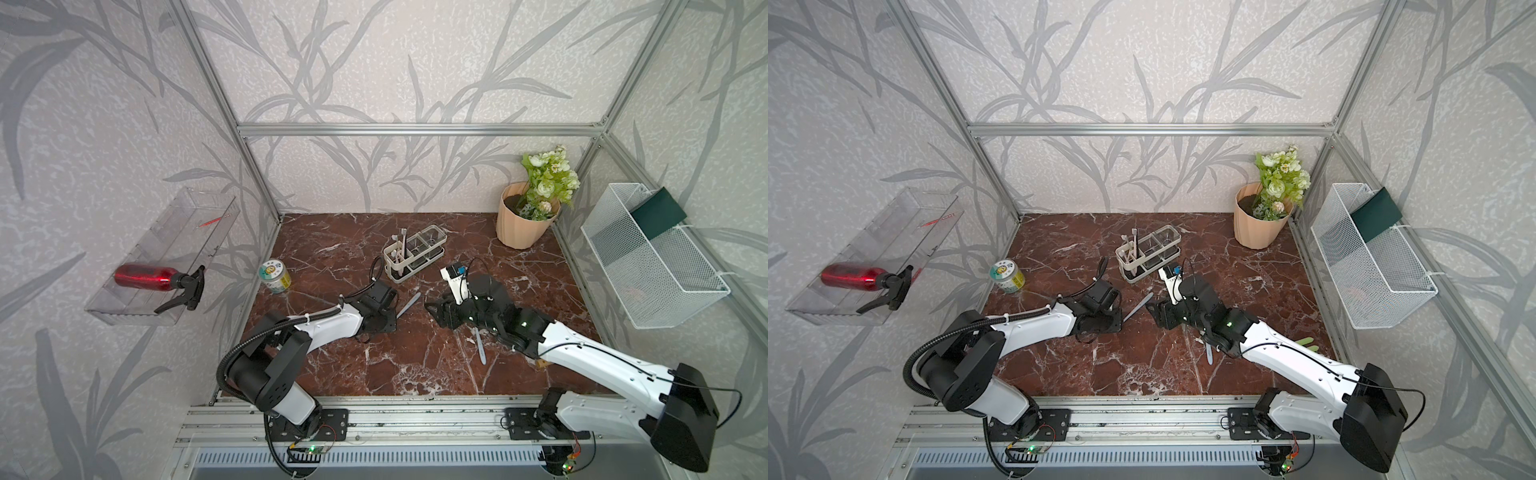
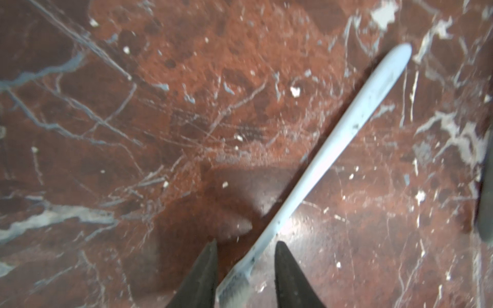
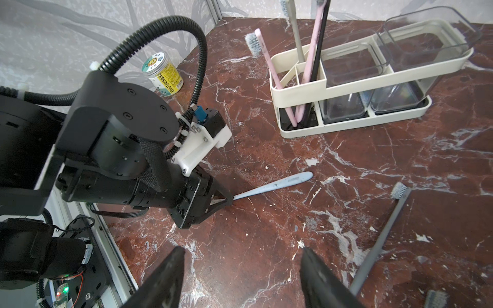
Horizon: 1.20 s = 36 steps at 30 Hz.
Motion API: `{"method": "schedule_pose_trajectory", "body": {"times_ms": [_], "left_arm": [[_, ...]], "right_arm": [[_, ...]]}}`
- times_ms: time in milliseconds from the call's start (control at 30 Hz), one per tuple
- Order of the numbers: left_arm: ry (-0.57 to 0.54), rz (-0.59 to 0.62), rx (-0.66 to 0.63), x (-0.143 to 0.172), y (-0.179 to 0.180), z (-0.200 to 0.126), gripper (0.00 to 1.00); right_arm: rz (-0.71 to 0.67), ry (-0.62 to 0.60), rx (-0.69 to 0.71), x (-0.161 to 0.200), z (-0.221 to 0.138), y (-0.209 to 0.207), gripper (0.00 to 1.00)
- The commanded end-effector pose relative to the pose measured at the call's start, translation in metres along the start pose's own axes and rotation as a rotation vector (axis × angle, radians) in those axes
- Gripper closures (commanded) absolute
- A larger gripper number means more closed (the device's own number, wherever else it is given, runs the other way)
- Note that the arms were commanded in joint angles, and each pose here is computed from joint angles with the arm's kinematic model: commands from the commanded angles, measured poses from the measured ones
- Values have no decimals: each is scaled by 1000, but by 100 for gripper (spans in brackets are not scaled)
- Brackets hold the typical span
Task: Place the toothbrush into the toothbrush holder
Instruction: Pick up the toothbrush from the center of the board.
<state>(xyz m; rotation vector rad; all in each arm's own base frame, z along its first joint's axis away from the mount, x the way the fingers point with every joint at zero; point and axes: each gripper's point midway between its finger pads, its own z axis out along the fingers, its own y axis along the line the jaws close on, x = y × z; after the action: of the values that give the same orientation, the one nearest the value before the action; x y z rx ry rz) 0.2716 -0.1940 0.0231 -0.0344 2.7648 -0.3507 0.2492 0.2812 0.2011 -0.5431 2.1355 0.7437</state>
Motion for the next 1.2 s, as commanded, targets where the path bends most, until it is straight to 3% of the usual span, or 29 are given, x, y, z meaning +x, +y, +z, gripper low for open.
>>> {"method": "schedule_pose_trajectory", "body": {"times_ms": [0,167,667,1167], "left_arm": [[40,29,-25,11,3,-14,56],[62,75,-60,21,6,-24,53],[119,164,-188,14,10,2,58],[229,217,-223,50,8,10,72]], "right_arm": [[-23,-41,1,-16,-12,6,31],[-26,-45,4,-18,-15,6,31],[-29,-54,3,-19,-21,11,31],[-41,-62,-2,-25,-26,14,31]]}}
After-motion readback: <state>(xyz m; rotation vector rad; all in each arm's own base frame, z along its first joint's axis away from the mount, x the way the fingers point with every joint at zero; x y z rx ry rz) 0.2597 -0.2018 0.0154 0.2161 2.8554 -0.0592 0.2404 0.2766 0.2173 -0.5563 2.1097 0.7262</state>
